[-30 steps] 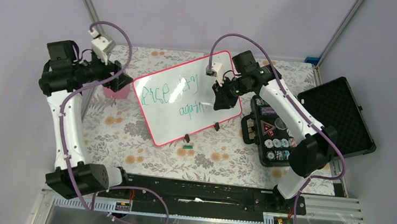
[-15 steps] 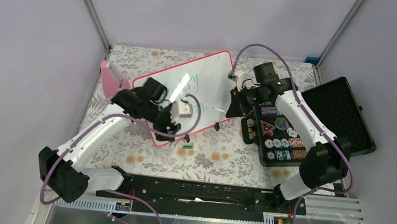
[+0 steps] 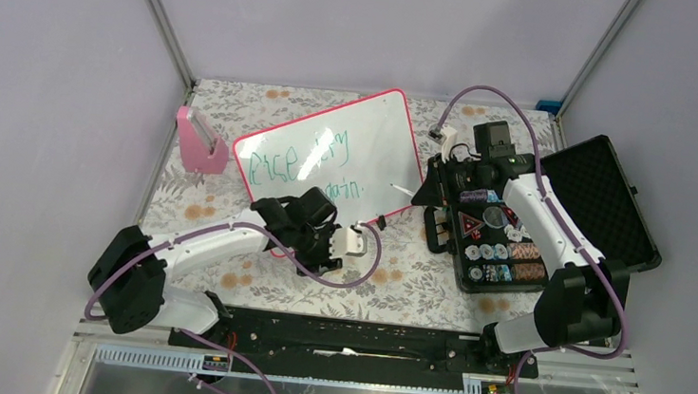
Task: Write a sentence on the whiteboard
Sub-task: Pick up the pen cap from the center of the board.
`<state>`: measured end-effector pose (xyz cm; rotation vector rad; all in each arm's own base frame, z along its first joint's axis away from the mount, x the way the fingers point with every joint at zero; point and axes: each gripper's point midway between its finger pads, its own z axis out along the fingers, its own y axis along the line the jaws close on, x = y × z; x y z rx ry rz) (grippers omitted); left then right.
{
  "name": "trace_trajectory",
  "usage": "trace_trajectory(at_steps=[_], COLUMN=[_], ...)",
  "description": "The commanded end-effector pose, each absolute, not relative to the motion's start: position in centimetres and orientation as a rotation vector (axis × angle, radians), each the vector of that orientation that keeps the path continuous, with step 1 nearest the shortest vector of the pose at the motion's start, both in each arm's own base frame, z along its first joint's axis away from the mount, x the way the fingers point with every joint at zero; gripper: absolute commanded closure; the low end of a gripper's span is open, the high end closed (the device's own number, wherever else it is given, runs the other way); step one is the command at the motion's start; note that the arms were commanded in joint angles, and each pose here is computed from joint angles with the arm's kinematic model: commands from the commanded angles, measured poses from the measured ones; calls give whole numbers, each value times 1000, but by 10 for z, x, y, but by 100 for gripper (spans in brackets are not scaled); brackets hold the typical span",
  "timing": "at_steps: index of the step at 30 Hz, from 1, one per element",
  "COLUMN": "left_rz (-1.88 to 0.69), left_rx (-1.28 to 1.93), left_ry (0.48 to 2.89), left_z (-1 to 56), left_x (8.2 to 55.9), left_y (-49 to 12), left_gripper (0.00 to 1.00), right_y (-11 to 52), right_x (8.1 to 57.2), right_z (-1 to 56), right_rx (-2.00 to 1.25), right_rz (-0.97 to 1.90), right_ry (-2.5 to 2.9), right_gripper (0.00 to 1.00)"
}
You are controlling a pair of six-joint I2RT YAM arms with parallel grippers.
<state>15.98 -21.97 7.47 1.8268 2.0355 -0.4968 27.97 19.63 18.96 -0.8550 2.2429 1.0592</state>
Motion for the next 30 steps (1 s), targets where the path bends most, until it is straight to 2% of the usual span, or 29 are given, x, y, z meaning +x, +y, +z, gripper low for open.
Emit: trace_trajectory(at_steps=[1, 30], left_rz=[-422, -326], left_rx=[1767, 1944], left_ry=[1902, 1876], left_z=[77, 14], left_x=[191, 202], left_y=[-239, -234], left_gripper=[50, 53], right_y=[200, 199], right_x=[280, 276], right_z=[204, 202], right_rx=[-867, -882], right_rz=[1095, 1094], right_ry=[2163, 2155], right_gripper=[100, 100])
